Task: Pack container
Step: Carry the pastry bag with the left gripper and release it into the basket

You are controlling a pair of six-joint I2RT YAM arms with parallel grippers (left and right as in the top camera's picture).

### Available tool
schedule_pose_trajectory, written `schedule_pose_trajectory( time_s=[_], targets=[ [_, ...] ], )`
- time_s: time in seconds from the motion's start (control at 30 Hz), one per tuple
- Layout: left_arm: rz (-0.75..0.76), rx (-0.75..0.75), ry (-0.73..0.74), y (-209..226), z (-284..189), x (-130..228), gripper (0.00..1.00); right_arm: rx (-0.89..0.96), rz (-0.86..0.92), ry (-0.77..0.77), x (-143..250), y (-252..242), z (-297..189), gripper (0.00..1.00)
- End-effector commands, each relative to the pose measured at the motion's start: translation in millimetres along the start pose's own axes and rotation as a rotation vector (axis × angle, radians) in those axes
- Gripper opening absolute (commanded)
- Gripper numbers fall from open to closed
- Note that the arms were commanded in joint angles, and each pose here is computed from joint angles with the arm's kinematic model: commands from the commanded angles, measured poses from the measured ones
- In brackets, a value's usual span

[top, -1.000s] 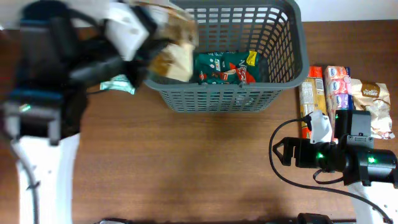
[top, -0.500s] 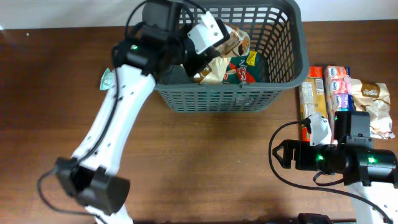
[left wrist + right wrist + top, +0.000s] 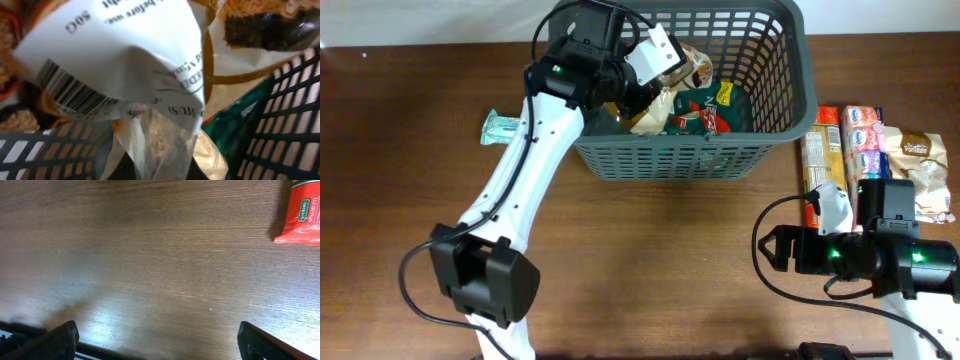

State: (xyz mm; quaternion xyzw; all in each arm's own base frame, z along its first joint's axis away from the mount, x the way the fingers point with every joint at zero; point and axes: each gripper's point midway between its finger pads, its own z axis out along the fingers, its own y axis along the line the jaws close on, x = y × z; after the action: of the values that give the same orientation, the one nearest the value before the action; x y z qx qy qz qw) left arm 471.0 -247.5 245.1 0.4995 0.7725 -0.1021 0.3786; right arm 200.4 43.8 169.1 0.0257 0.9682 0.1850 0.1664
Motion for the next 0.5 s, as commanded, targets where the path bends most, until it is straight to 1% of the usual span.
schedule_pose_trajectory(
  time_s=[0.0,0.03,0.13,0.2,0.27,0.37,0.47],
  targets=[
    [-0.023,-0.057,0.025,16,0,6,0.41,-0.016,-0.008,-0.008,-3,5,-4,0.99],
    [-0.044,-0.073,0.03,19,-2,7,0.44,-0.016,-0.006,-0.005,-2,5,-4,0.99],
    [-0.113,-0.128,0.033,32,-13,6,0.46,-0.015,-0.004,0.001,0,5,-4,0.99],
    [-0.15,-0.164,0.018,41,-30,-1,0.48,-0.016,-0.003,0.003,0,5,-4,0.99],
    [-0.192,-0.23,-0.011,54,-62,-12,0.49,-0.016,-0.004,0.002,0,5,-4,0.99],
    [-0.215,-0.313,-0.051,65,-111,-26,0.49,-0.015,-0.003,0.002,0,5,-4,0.99],
    [-0.252,-0.406,-0.08,72,-162,-30,0.49,-0.015,-0.003,0.002,0,5,-4,0.99]
  ],
)
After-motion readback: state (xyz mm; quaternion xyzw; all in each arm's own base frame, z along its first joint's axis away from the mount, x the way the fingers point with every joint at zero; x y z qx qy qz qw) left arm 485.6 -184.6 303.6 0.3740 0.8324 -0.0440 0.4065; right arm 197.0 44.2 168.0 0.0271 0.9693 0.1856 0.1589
